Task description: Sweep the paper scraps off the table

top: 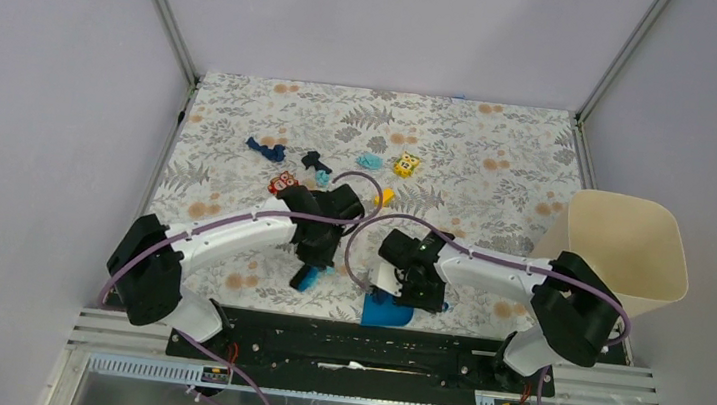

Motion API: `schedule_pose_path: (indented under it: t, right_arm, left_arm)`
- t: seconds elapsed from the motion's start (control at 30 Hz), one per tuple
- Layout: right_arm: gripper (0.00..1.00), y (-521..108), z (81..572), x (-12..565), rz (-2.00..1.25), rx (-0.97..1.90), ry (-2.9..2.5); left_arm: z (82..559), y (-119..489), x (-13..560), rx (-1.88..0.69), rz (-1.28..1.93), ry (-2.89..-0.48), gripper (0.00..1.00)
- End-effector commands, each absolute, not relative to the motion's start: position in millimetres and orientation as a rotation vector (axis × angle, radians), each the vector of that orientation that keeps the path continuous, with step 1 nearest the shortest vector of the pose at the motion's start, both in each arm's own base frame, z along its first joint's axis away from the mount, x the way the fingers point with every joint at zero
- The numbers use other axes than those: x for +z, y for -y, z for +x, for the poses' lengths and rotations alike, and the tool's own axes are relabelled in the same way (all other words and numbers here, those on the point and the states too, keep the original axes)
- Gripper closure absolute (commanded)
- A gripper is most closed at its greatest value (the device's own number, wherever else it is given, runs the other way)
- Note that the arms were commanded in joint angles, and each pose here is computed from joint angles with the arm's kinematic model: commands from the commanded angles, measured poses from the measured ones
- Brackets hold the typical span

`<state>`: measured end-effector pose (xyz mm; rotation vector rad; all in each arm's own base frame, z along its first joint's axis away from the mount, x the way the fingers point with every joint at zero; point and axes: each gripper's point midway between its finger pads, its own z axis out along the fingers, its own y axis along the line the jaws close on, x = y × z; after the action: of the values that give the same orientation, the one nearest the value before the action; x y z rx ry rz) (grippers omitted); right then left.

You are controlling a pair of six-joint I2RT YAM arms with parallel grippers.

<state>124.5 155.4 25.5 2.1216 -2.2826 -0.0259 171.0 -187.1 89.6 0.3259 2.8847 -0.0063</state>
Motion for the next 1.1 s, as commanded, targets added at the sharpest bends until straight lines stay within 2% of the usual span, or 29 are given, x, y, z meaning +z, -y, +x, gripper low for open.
schedule_pose_path:
  t: [0.0,0.23,0.43,0.83,1.07]
  right_arm:
    - [1.0,-169,125,28,2.121,-0.067,2.28]
    - [1.0,-172,122,26,2.112,-0.106,2.283]
    - [1.0,-167,121,25,2.12,-0.09,2.305]
    - [1.0,-135,121,29,2.054,-0.02,2.419]
    - [1.0,-106,126,46,1.95,-0.078,2.56]
  left_arm:
    - [141,291,100,-0.637,0.465,-2.887,1.0]
    - [131,352,130,-1.022,0.447,-2.766,1.0]
    - [120,371,168,-1.286,0.441,-2.676,1.0]
    - [123,338,221,-1.164,0.435,-2.587,1.0]
    - [151,309,243,-0.888,0.437,-2.526,1.0]
